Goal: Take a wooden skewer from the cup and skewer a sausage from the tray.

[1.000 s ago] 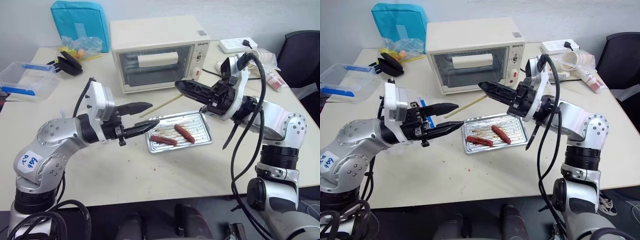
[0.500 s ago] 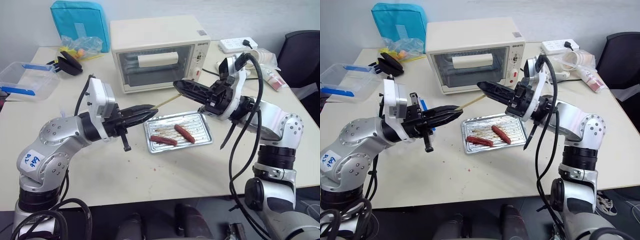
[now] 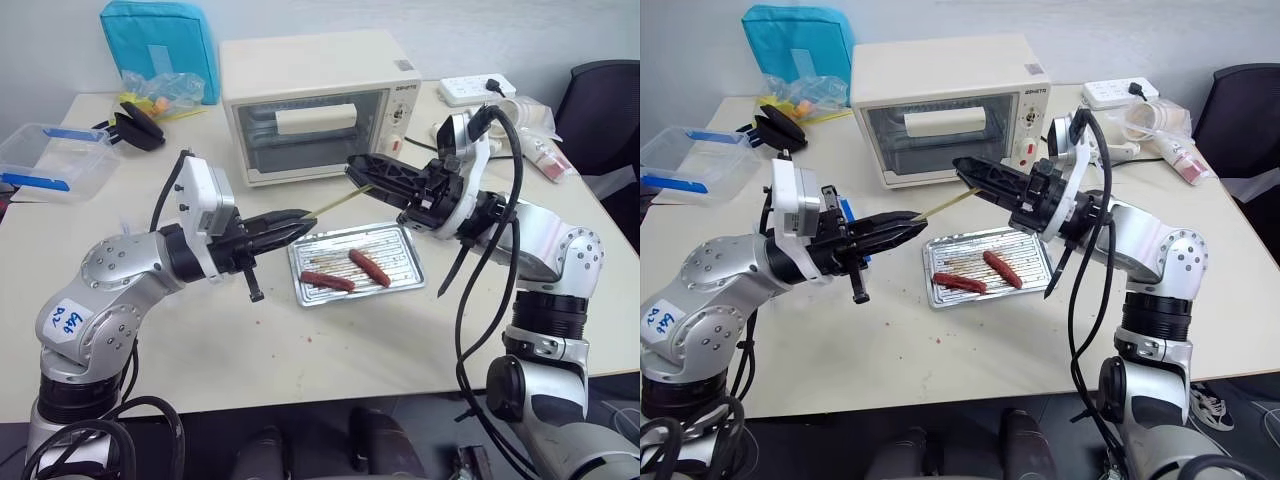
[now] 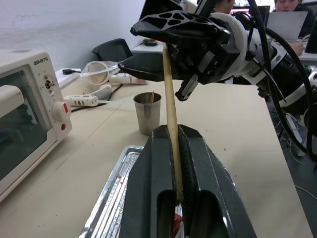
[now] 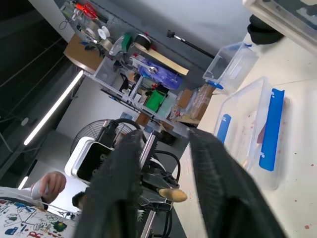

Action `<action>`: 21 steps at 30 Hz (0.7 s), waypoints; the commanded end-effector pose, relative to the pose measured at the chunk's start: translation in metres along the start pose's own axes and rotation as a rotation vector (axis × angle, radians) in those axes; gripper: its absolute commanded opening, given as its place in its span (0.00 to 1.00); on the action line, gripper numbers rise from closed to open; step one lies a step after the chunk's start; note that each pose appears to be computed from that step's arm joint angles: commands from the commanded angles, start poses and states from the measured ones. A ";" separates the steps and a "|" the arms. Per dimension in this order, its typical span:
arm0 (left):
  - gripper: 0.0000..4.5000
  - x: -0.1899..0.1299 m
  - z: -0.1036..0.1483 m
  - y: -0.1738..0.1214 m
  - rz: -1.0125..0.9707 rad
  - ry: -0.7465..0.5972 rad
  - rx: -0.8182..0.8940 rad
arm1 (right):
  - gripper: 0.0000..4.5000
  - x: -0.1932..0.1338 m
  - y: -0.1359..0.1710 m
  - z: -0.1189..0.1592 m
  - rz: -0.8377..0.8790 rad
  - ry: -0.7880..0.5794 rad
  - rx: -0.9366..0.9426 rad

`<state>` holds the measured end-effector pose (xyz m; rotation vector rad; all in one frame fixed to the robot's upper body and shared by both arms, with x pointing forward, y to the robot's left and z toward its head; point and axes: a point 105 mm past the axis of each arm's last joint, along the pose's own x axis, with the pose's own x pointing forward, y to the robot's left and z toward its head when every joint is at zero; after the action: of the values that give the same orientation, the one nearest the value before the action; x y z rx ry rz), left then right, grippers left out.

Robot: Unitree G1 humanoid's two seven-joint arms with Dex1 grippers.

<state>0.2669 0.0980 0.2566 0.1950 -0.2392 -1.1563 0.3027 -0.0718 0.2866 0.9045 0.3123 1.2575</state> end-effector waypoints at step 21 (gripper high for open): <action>0.00 -0.095 0.006 0.019 0.330 0.191 0.077 | 0.99 -0.023 -0.052 -0.020 -0.344 0.507 -1.021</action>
<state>0.2544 0.1949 0.2481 0.2773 -0.0979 -0.7923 0.3177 -0.0905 0.2223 -0.2598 0.2494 1.0712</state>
